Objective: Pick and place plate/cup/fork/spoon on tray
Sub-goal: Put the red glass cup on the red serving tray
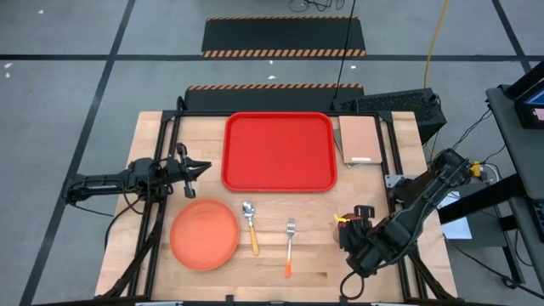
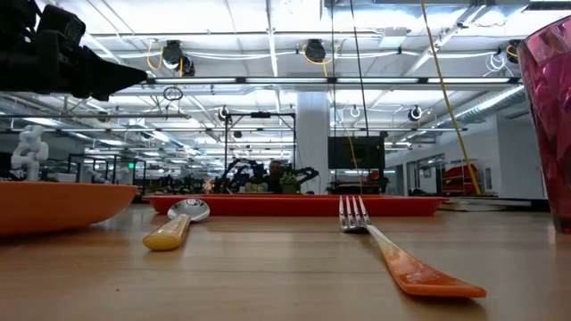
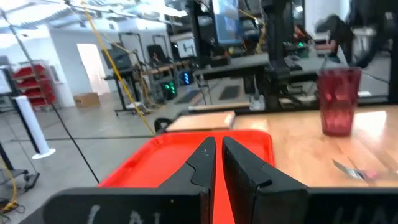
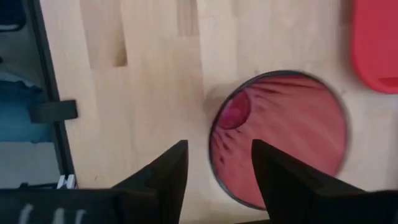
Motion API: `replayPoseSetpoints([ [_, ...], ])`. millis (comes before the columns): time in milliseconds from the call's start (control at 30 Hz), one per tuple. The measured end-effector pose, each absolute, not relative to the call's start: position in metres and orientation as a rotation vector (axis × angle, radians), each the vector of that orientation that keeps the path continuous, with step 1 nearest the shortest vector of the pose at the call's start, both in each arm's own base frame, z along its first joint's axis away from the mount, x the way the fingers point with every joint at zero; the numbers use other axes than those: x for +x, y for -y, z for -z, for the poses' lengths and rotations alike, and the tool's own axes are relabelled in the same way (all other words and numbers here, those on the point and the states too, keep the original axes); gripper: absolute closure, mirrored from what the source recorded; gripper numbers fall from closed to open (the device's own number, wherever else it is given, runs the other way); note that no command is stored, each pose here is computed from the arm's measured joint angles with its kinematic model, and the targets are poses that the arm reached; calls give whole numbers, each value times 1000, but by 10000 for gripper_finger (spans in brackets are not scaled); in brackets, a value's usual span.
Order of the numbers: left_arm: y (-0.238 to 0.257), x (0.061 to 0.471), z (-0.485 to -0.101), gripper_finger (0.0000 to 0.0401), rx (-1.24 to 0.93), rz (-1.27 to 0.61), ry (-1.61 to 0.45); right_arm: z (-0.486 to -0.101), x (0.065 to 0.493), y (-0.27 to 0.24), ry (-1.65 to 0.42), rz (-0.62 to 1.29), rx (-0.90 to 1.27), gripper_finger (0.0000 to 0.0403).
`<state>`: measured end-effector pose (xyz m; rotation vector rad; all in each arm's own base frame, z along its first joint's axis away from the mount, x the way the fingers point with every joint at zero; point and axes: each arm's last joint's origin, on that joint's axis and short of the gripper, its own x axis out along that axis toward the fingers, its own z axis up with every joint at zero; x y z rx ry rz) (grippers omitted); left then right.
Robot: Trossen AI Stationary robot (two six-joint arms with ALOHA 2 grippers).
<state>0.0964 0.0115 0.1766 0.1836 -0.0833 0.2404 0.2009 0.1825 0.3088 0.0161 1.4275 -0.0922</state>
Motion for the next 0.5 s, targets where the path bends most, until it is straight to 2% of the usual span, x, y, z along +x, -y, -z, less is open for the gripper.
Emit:
replayPoseSetpoints([
  [233, -12, 95, -185, 368, 195, -276, 165, -294, 200, -181, -1458, 108, 5, 224],
  [500, -12, 95, -187, 368, 222, -282, 182, -275, 199, -175, -1532, 83, -40, 258],
])
